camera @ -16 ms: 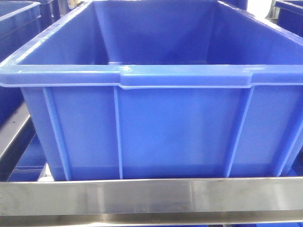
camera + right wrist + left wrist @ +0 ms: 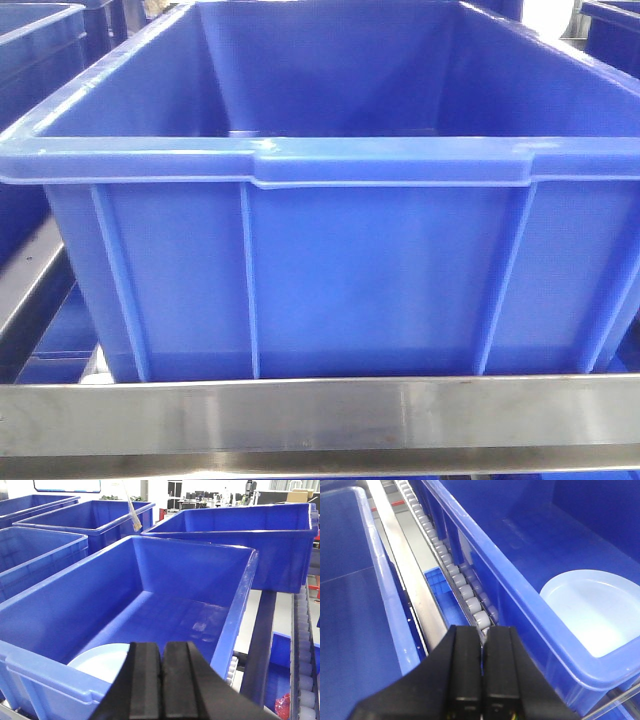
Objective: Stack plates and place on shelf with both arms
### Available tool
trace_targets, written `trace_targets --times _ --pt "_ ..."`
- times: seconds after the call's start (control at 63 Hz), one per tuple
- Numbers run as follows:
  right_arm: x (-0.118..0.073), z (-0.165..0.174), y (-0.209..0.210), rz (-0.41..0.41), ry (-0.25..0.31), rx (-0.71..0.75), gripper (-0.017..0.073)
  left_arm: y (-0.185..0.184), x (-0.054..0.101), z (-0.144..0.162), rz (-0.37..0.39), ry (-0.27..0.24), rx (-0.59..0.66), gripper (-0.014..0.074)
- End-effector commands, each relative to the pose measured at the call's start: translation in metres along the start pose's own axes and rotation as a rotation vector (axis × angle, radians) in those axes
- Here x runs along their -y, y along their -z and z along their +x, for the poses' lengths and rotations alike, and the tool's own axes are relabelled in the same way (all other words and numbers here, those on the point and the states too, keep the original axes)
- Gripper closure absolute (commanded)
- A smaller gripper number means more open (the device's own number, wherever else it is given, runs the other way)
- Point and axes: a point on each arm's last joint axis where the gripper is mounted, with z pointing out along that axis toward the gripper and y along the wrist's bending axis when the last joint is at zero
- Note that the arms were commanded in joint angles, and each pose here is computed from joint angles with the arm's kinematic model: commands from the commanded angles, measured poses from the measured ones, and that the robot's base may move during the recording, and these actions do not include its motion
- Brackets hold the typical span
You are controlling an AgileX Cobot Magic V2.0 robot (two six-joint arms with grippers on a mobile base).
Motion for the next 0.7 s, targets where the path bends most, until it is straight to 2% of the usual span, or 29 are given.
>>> trace_targets --times 0.0,0.079,0.238,0.365,0.46,0.682 --pt "0.002 -0.016 0.001 0.030 0.005 0.102 0.0503 0.002 0.003 -0.014 0.037 -0.012 0.079 0.0510" --pt "0.005 -0.015 0.001 0.083 0.020 0.098 0.0503 0.002 0.003 -0.014 0.037 -0.012 0.079 0.0510" --pt "0.015 -0.014 0.002 0.257 -0.055 0.095 0.0503 0.002 0.003 -0.014 0.037 -0.012 0.079 0.0510" --pt "0.021 0.001 0.002 0.360 -0.059 0.073 0.0503 0.002 0.003 -0.014 0.037 -0.012 0.079 0.0510" --pt "0.024 0.022 0.003 0.397 -0.060 0.060 0.0503 0.002 0.003 -0.014 0.037 -0.012 0.079 0.0510" --pt "0.024 0.076 0.011 0.407 -0.054 0.086 0.0503 0.002 0.003 -0.014 0.037 -0.012 0.079 0.0510"
